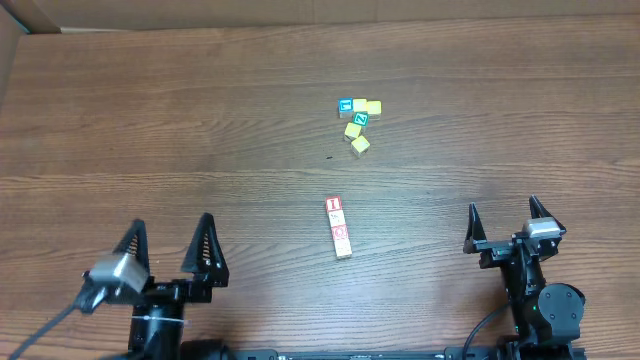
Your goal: Flip 4 blocks
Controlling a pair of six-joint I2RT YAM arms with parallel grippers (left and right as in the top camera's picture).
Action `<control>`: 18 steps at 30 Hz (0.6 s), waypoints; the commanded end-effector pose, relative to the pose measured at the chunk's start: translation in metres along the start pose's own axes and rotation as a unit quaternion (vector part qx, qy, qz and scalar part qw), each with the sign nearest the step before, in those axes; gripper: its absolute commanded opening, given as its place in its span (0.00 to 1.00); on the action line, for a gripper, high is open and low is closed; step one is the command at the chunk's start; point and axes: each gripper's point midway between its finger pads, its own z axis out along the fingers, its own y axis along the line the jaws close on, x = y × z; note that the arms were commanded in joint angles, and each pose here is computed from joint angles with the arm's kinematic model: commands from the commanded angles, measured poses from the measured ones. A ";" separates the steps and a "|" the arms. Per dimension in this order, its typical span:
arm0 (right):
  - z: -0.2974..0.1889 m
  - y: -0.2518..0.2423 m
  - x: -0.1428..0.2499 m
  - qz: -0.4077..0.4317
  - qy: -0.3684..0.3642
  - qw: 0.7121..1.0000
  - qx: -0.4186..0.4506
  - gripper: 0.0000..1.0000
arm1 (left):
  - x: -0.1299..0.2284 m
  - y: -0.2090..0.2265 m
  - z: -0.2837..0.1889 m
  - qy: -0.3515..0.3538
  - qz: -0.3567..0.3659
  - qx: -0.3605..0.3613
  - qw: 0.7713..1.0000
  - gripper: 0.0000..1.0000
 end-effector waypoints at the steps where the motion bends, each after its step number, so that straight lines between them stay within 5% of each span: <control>1: 0.000 -0.002 0.001 -0.003 -0.004 1.000 0.004 1.00 | -0.014 -0.007 -0.002 -0.087 0.006 0.039 0.995 1.00; 10: 0.000 -0.002 0.001 -0.003 -0.004 1.000 0.004 1.00 | -0.039 -0.010 -0.002 -0.247 0.024 0.083 0.965 1.00; 18: 0.000 -0.002 0.001 -0.003 -0.004 1.000 0.004 1.00 | 0.014 0.012 0.024 -0.213 0.022 0.072 0.974 1.00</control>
